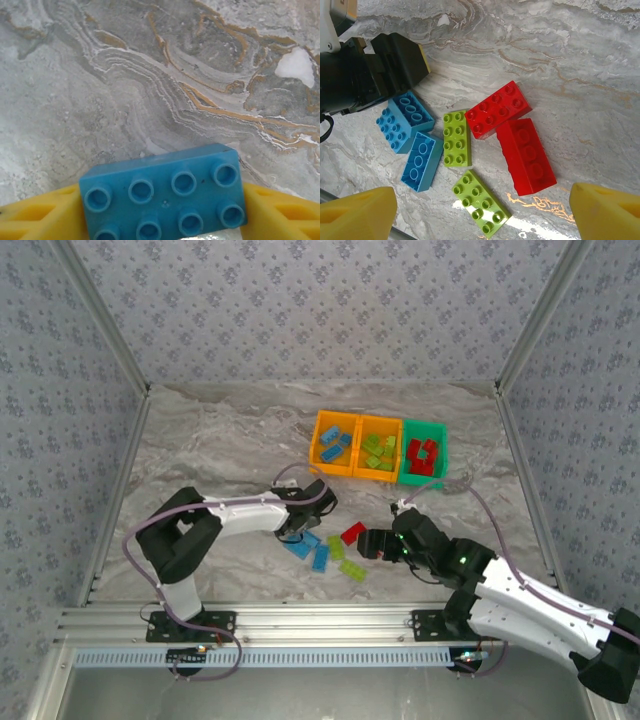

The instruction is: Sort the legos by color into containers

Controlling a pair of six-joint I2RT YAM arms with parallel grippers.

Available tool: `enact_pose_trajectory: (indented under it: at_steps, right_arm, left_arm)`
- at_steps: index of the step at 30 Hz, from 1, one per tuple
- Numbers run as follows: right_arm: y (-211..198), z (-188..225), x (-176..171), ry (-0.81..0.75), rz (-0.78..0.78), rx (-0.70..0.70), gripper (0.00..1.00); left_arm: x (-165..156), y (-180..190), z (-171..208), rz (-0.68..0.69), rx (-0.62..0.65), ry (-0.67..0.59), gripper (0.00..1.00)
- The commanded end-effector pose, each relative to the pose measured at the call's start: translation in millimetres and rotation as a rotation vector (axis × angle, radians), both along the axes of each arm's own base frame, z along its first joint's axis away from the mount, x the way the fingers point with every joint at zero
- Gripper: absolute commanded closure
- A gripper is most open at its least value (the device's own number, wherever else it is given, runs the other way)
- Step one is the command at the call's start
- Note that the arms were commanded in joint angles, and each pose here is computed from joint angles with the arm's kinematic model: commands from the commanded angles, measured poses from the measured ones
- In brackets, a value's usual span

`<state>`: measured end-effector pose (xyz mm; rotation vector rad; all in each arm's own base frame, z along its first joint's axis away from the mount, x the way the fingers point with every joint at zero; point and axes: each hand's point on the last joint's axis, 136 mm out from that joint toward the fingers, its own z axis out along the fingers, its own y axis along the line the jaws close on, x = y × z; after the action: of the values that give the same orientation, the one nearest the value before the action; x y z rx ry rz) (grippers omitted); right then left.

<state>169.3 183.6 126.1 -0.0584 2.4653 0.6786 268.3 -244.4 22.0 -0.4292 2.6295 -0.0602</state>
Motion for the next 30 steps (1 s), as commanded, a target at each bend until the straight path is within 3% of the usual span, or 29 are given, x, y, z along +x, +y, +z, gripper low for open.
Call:
enact_pose_trajectory:
  at_steps: [1,6,14,18,22,30]
  right_arm:
    - [-3,2,0,0.004,-0.014,0.001,0.08]
    - [8,6,-1,0.004,0.022,0.039,0.08]
    - [24,21,-2,-0.035,0.074,0.12,0.08]
    - [22,21,0,-0.045,0.057,0.123,0.08]
    - [21,19,-1,-0.033,0.049,0.121,0.08]
    - [9,20,-6,-0.026,0.027,0.096,0.09]
  left_arm:
    - [-6,-2,-14,0.007,-0.037,0.035,0.41]
    - [-5,-8,6,-0.044,-0.073,0.006,0.56]
    - [16,-30,112,-0.198,-0.227,-0.248,0.62]
    - [44,-44,159,-0.265,-0.187,-0.385,0.61]
    - [86,-56,169,-0.246,-0.145,-0.408,0.61]
    - [173,-94,147,-0.262,-0.133,-0.39,0.56]
